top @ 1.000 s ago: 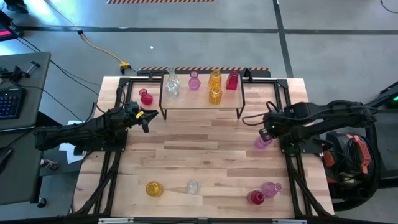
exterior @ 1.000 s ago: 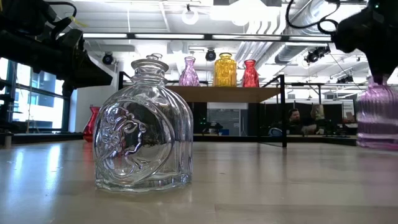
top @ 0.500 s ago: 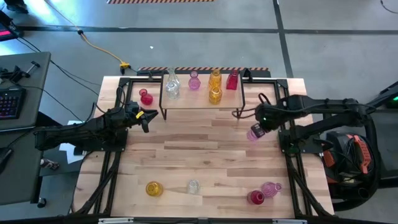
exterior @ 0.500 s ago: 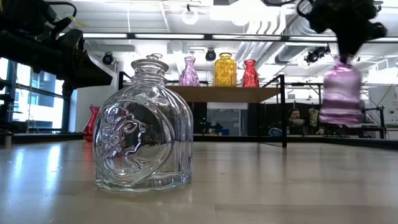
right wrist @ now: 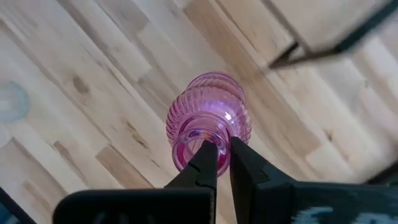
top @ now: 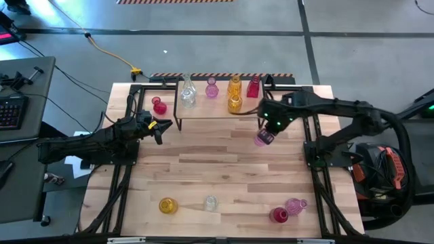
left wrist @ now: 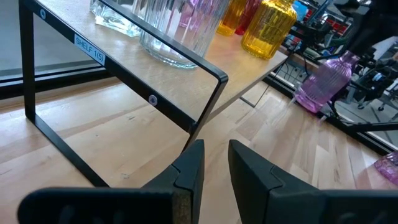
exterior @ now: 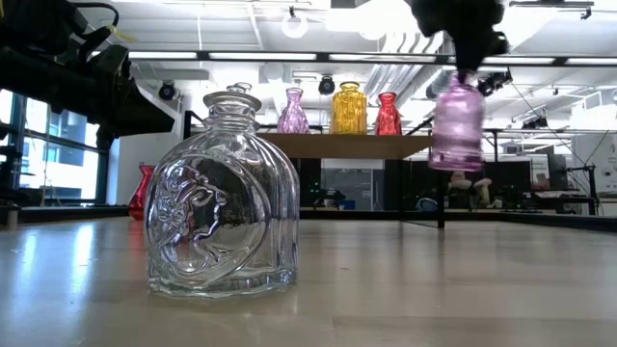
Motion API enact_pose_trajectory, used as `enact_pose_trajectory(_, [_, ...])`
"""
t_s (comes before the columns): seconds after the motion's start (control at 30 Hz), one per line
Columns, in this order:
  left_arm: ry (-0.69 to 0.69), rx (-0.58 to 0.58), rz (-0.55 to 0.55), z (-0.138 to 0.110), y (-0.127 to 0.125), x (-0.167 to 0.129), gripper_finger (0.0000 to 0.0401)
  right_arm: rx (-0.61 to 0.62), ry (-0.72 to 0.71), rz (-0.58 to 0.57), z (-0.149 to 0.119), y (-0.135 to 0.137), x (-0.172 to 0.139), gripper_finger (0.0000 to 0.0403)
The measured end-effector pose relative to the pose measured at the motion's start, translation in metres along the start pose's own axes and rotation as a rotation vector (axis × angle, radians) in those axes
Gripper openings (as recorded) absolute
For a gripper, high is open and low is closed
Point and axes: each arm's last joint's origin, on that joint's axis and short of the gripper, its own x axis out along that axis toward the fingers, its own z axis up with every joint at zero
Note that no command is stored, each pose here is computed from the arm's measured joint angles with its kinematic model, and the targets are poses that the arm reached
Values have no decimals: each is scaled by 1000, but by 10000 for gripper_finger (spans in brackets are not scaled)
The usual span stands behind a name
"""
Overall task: Sort vases onto shelf
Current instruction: Put the top purple vase on the shelf aligned with the other purple vase
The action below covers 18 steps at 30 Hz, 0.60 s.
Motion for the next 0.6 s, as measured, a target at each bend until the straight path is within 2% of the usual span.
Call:
enact_pose_trajectory(0.17, [0, 0, 0, 0, 0, 0, 65, -103, -5, 3, 26, 17, 2, 0])
enact_pose_trajectory(0.37, [1, 0, 0, 0, 0, 0, 65, -189, 25, 14, 50, 36, 20, 0])
enact_pose_trajectory(0.6, [0, 0, 0, 0, 0, 0, 65, -277, 47, 117, 71, 56, 42, 0])
